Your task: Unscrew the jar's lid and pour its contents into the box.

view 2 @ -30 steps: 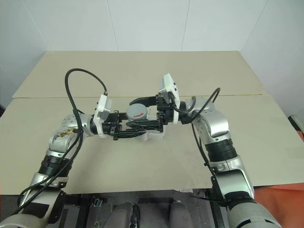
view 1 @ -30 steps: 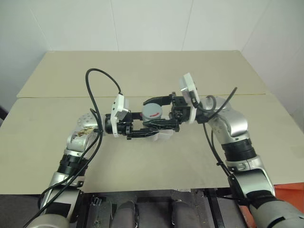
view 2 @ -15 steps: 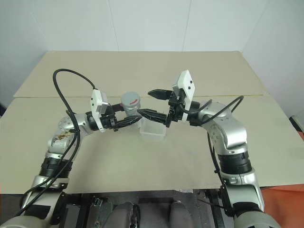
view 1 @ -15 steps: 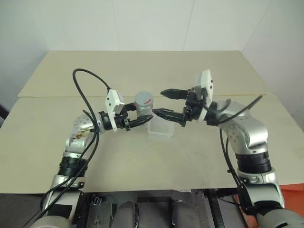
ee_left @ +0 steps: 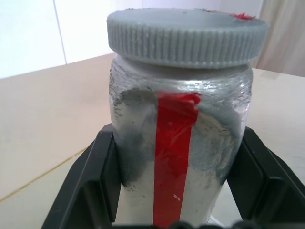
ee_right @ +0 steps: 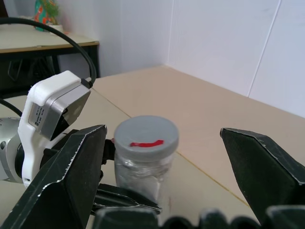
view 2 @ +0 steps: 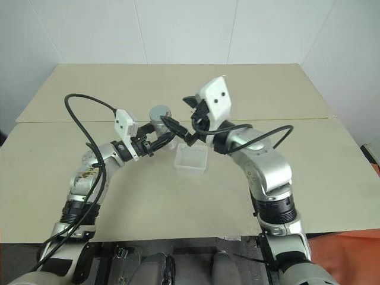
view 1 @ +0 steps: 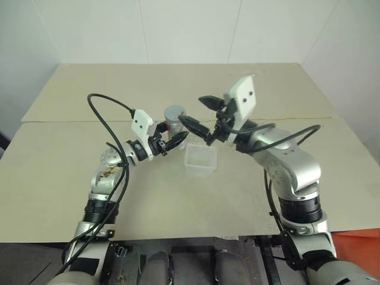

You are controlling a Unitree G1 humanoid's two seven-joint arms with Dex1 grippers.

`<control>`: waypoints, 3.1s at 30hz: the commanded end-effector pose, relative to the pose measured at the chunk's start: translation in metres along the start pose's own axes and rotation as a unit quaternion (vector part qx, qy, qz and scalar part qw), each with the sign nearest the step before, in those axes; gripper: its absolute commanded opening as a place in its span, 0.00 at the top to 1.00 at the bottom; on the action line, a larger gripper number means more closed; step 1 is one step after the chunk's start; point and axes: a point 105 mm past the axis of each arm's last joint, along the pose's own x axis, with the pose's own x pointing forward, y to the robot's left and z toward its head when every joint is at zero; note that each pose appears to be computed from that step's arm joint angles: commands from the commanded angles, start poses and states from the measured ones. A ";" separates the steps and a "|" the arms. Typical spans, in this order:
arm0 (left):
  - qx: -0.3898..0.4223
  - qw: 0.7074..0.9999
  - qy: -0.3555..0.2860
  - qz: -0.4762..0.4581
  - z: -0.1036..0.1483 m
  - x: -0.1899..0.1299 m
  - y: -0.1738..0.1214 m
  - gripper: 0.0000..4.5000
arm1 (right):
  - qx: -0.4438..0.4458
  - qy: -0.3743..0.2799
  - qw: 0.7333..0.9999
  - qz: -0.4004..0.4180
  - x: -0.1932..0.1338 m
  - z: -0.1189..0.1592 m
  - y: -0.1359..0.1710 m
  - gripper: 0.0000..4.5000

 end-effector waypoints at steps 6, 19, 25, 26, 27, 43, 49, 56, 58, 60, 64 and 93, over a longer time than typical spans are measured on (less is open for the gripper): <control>0.015 1.000 -0.017 -0.015 0.016 0.005 -0.009 0.41 | -0.021 -0.011 0.999 -0.035 0.013 0.009 0.005 0.01; 0.013 0.999 -0.016 -0.024 0.019 0.005 -0.012 0.41 | -0.017 0.002 0.999 -0.051 0.029 0.003 0.009 0.01; 0.014 0.999 -0.015 -0.029 0.020 0.005 -0.013 0.41 | -0.013 0.000 0.998 -0.054 0.031 0.004 0.007 0.01; 0.015 0.999 -0.015 -0.030 0.020 0.005 -0.013 0.41 | -0.012 0.000 0.998 -0.054 0.031 0.004 0.008 0.01; 0.015 0.999 -0.015 -0.031 0.020 0.005 -0.013 0.41 | -0.011 0.000 0.999 -0.052 0.031 0.004 0.008 0.05; 0.016 0.999 -0.013 -0.039 0.020 0.004 -0.015 0.41 | -0.010 0.005 0.999 -0.035 0.029 0.004 0.012 0.63; 0.017 0.999 -0.014 -0.040 0.020 0.003 -0.015 0.41 | -0.012 -0.002 0.999 -0.039 0.030 0.009 0.011 0.35; 0.018 0.999 -0.014 -0.042 0.021 0.003 -0.016 0.41 | -0.018 0.009 0.999 -0.030 0.032 0.004 0.014 0.20; 0.019 0.999 -0.014 -0.043 0.021 0.002 -0.016 0.41 | -0.017 0.012 0.999 -0.031 0.033 0.002 0.014 0.20; 0.019 0.999 -0.014 -0.044 0.021 0.002 -0.016 0.41 | -0.014 0.015 0.999 -0.033 0.034 0.001 0.013 0.20; 0.020 0.999 -0.015 -0.044 0.021 0.002 -0.016 0.41 | -0.015 0.016 0.999 -0.036 0.035 0.000 0.012 0.20; 0.014 0.994 -0.034 -0.107 0.027 -0.009 -0.025 0.41 | -0.012 -0.009 0.999 0.030 0.028 0.006 0.016 0.39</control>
